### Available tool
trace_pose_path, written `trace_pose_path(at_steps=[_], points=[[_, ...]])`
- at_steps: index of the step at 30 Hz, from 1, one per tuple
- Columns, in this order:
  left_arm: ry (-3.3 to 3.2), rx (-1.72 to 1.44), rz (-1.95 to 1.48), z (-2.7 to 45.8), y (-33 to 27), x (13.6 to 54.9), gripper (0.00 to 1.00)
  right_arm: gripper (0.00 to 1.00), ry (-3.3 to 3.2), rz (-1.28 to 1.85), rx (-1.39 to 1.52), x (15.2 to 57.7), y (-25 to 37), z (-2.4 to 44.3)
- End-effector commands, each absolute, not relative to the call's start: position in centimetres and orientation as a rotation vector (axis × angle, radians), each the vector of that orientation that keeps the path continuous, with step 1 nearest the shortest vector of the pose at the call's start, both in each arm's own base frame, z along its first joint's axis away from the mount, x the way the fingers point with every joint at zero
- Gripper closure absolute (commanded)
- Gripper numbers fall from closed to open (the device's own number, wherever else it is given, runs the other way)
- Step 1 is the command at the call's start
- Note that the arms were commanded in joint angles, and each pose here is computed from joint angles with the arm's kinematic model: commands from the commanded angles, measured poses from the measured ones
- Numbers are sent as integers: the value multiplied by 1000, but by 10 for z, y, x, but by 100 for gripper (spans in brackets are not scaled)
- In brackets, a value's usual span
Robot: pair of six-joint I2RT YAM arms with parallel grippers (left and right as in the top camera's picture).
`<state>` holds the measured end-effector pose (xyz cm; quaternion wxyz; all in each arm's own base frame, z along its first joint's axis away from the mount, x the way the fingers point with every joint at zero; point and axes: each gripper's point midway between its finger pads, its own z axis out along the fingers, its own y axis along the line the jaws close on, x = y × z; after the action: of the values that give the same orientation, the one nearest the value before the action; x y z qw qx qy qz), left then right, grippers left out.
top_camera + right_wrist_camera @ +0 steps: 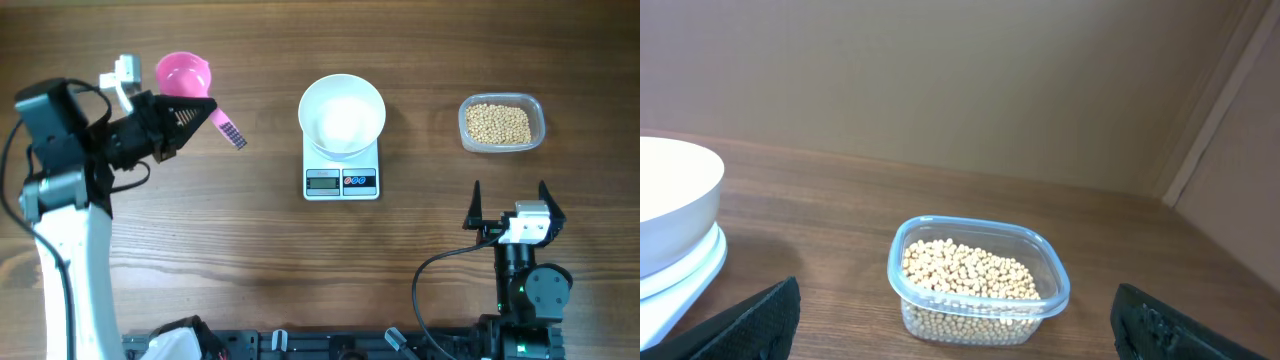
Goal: Scoop item into bowl and weigh 150g on scale
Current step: 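Lift the pink scoop with the left gripper toward the bowl, then bring the right gripper to the scoop handle above the bowl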
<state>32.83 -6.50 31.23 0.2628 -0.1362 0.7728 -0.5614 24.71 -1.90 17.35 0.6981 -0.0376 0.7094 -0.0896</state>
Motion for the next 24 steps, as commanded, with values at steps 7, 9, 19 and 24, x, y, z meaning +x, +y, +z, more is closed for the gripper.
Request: trace_pose_path(at_steps=[7,9,19,24], points=[[2054,-479,-1390,327,-58,329,96,0,1511,203,45,246,11,191],[2068,-449,-1409,328,-67,327,96,0,1521,413,119,245,25,190],[1961,-224,-1535,376,-146,331,96,0,1441,1183,901,245,30,176],[1944,-290,-1488,375,-170,340,96,0,1071,1239,617,223,23,279]])
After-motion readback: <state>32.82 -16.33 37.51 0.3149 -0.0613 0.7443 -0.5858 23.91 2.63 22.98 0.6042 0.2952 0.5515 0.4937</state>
